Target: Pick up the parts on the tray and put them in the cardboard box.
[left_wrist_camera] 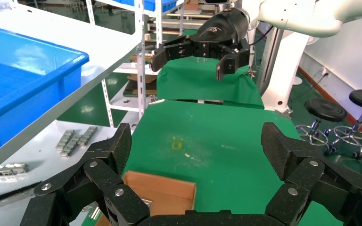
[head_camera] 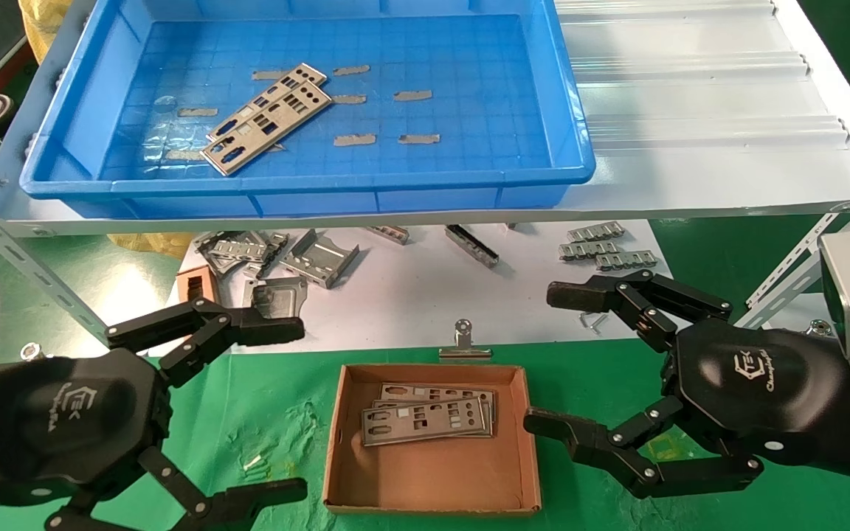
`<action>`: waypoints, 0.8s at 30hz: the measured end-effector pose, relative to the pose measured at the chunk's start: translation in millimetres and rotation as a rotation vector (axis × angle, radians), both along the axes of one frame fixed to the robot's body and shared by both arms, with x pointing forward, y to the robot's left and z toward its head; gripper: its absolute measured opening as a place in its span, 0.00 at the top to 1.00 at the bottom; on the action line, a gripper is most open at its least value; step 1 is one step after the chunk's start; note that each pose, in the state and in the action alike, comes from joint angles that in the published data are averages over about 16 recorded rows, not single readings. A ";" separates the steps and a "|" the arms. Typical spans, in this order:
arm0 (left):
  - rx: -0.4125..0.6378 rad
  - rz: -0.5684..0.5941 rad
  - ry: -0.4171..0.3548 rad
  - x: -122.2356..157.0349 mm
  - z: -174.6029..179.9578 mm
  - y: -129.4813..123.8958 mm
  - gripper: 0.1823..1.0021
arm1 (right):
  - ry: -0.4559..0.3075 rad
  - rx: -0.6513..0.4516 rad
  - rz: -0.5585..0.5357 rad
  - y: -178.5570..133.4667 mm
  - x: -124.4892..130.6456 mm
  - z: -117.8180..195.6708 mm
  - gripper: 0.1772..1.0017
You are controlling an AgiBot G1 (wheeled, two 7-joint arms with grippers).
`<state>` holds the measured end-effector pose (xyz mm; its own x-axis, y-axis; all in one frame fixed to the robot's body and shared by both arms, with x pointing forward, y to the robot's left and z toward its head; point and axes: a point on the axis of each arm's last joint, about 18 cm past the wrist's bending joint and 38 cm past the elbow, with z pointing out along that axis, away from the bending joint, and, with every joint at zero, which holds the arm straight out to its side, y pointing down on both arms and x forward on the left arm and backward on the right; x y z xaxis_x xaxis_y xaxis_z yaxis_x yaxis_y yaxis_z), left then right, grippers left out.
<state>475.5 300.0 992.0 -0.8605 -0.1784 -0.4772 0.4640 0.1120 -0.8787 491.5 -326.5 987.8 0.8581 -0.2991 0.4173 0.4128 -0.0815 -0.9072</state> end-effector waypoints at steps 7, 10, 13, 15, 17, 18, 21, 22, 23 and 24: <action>0.000 0.000 0.000 0.0 0.0 0.0 0.00 | 0.000 0.000 0.000 0.0 0.0 0.0 0.00; 0.000 0.000 0.000 0.0 0.0 0.0 0.00 | 0.000 0.000 0.000 0.0 0.0 0.0 0.00; 0.000 0.000 0.000 0.0 0.0 0.0 0.00 | 0.000 0.000 0.000 0.0 0.0 0.0 0.00; 0.000 0.000 0.000 0.0 0.0 0.0 0.00 | 0.000 0.000 0.000 0.0 0.0 0.0 0.00; 0.000 0.000 0.000 0.0 0.0 0.0 0.00 | 0.000 0.000 0.000 0.0 0.0 0.0 0.00; 0.000 0.000 0.000 0.0 0.0 0.0 0.00 | 0.000 0.000 0.000 0.0 0.0 0.0 0.00; 0.000 0.000 0.000 0.0 0.0 0.0 0.00 | 0.000 0.000 0.000 0.0 0.0 0.0 0.00; 0.000 0.000 0.000 0.0 0.0 0.0 0.00 | 0.000 0.000 0.000 0.0 0.0 0.0 0.00; 0.000 0.000 0.000 0.0 0.0 0.0 0.00 | 0.000 0.000 0.000 0.0 0.0 0.0 0.00; 0.000 0.000 0.000 0.0 0.0 0.0 0.00 | 0.000 0.000 0.000 0.0 0.0 0.0 0.00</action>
<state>475.5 300.0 992.0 -0.8605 -0.1784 -0.4772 0.4641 0.1120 -0.8787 491.5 -326.5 987.8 0.8581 -0.2991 0.4174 0.4128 -0.0815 -0.9072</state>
